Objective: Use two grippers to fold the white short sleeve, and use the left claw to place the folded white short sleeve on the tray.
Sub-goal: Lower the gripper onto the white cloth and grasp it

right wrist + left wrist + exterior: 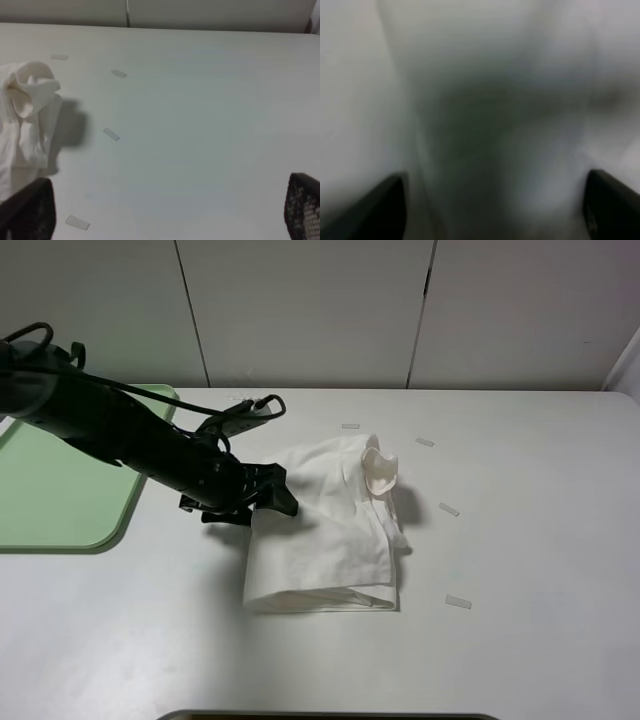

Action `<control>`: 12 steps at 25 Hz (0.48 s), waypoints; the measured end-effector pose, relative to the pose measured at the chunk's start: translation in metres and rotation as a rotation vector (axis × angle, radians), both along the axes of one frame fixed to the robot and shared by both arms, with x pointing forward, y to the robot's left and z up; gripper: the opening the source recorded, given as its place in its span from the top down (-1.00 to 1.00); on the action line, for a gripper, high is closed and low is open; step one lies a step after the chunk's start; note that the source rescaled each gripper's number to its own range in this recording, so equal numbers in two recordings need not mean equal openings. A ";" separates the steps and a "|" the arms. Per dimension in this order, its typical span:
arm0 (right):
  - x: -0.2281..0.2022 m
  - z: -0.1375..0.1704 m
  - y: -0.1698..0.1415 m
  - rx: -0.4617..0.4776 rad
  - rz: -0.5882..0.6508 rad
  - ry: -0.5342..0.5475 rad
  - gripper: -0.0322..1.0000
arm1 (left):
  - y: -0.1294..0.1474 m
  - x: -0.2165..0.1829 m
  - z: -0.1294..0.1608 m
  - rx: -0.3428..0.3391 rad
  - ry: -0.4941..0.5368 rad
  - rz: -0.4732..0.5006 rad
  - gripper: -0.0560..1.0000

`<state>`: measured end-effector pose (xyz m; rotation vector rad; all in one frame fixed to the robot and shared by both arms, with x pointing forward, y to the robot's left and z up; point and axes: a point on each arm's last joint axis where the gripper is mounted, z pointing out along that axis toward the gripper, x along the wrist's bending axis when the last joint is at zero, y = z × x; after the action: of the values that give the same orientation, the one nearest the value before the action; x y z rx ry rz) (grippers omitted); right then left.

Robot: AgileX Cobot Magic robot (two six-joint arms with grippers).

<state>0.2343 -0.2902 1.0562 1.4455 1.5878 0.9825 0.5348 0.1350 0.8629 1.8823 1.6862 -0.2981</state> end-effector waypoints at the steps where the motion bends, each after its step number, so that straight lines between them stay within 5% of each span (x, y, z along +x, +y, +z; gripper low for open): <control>1: 0.000 0.000 0.000 0.000 0.000 0.000 -1.00 | -0.004 0.003 -0.002 0.000 -0.001 -0.005 -0.48; 6: 0.000 0.000 0.000 0.000 0.000 0.000 -1.00 | -0.020 0.013 -0.006 -0.027 -0.008 -0.016 -0.30; 8: 0.000 0.000 0.000 0.000 0.000 0.000 -1.00 | -0.022 0.015 -0.006 -0.035 -0.008 -0.021 0.01; 10: 0.000 0.000 0.000 0.000 0.000 0.000 -1.00 | -0.024 0.018 -0.003 -0.032 -0.026 -0.055 0.55; 12: 0.000 0.000 0.000 0.000 0.000 0.000 -1.00 | -0.025 0.019 -0.002 -0.015 -0.044 -0.097 0.62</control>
<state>0.2343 -0.2902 1.0562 1.4455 1.5878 0.9825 0.5537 0.1103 0.8611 1.9490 1.5628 -0.3044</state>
